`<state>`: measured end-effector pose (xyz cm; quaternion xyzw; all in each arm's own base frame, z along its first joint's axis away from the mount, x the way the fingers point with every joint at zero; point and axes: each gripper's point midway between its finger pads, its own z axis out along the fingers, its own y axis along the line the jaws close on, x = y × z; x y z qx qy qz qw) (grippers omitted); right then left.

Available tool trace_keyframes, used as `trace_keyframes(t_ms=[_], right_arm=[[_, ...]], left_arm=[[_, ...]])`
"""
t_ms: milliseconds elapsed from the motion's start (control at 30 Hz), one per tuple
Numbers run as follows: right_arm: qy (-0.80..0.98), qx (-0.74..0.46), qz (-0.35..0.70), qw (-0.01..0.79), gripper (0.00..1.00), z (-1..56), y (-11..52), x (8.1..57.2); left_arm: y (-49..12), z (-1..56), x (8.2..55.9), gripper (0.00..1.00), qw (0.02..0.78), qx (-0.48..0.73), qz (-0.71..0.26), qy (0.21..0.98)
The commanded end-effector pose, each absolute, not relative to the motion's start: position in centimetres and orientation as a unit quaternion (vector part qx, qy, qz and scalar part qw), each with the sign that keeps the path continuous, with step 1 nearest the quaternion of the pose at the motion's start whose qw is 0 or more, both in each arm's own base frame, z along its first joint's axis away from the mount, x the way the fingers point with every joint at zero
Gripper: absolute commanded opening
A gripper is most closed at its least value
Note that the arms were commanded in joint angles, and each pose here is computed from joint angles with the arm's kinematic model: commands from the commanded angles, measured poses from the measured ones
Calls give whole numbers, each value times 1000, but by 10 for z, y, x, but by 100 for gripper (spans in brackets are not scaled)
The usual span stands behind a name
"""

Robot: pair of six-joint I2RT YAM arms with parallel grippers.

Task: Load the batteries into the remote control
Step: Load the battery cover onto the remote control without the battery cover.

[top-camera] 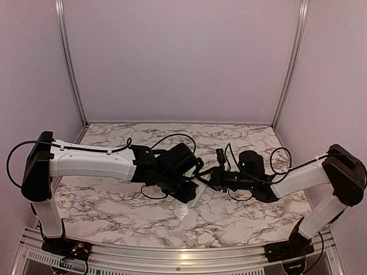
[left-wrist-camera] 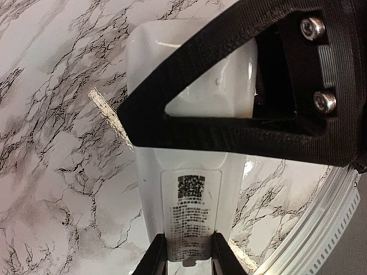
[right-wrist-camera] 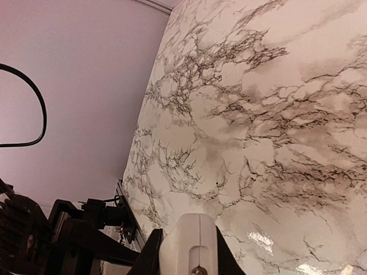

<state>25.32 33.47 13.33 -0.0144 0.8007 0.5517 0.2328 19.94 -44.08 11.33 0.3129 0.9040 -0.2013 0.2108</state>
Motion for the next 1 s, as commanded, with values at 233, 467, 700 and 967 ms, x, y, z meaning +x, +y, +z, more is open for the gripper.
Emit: trace_keyframes(t_ms=[233,467,700,967], right_arm=[[721,-47,650,235,0,205,346,238],[717,-41,655,235,0,209,340,238],[715,-33,658,232,0,208,335,239],[716,-29,659,231,0,205,332,240]], left_arm=[[-425,96,209,27,209,299,-169,916],[-424,101,209,34,213,299,-172,914],[-423,106,210,39,219,299,-172,913],[-428,120,206,53,222,302,-198,906]])
